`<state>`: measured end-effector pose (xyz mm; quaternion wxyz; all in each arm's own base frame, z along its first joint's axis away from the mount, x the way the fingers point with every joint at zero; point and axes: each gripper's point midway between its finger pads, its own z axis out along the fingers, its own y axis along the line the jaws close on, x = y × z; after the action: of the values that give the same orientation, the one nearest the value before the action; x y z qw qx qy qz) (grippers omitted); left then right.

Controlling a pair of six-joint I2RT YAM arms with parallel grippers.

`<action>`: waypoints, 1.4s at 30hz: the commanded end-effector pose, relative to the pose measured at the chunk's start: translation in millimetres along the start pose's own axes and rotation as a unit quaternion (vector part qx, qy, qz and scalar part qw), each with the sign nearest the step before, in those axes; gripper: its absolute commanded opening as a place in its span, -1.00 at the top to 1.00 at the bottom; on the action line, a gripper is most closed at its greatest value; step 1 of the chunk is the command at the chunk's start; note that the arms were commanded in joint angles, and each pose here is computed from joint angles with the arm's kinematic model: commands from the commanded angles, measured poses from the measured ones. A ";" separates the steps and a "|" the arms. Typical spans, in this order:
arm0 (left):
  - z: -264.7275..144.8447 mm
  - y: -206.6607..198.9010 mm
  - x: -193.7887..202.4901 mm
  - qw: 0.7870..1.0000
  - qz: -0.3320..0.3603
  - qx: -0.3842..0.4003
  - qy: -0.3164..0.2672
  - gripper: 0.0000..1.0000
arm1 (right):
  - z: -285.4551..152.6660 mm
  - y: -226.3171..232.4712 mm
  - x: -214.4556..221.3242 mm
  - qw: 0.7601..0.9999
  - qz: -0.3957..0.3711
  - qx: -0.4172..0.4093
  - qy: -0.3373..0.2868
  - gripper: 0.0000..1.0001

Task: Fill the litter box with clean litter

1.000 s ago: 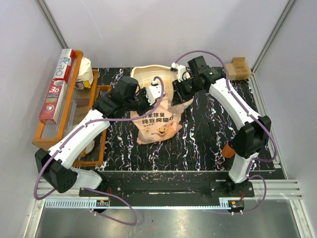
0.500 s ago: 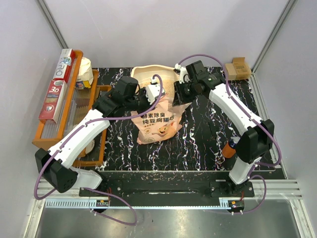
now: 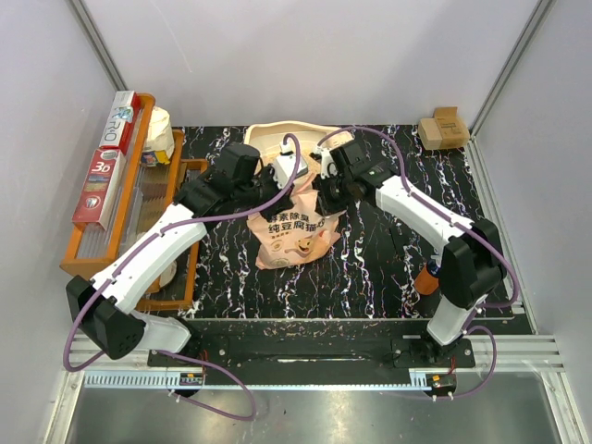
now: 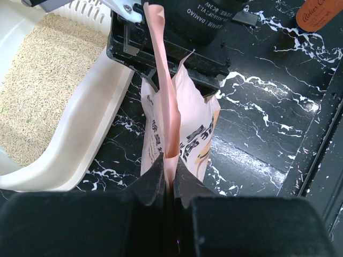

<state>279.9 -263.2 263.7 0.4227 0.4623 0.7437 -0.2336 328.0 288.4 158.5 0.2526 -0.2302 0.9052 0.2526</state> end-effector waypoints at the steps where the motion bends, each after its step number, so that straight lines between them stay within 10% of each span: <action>1: -14.3 2.5 -65.5 0.994 0.017 -0.008 -0.107 1.00 | 15.2 18.4 27.3 0.996 0.044 -0.065 0.046 1.00; 42: -26.4 -7.8 -28.3 0.996 -0.032 -0.019 -0.078 1.00 | -13.5 61.0 -35.2 0.880 0.236 -0.412 -0.024 1.00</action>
<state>262.2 -253.7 252.9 0.4018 0.4070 0.7800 -0.2542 305.9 337.2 172.6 0.0871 -0.0710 0.7778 0.6183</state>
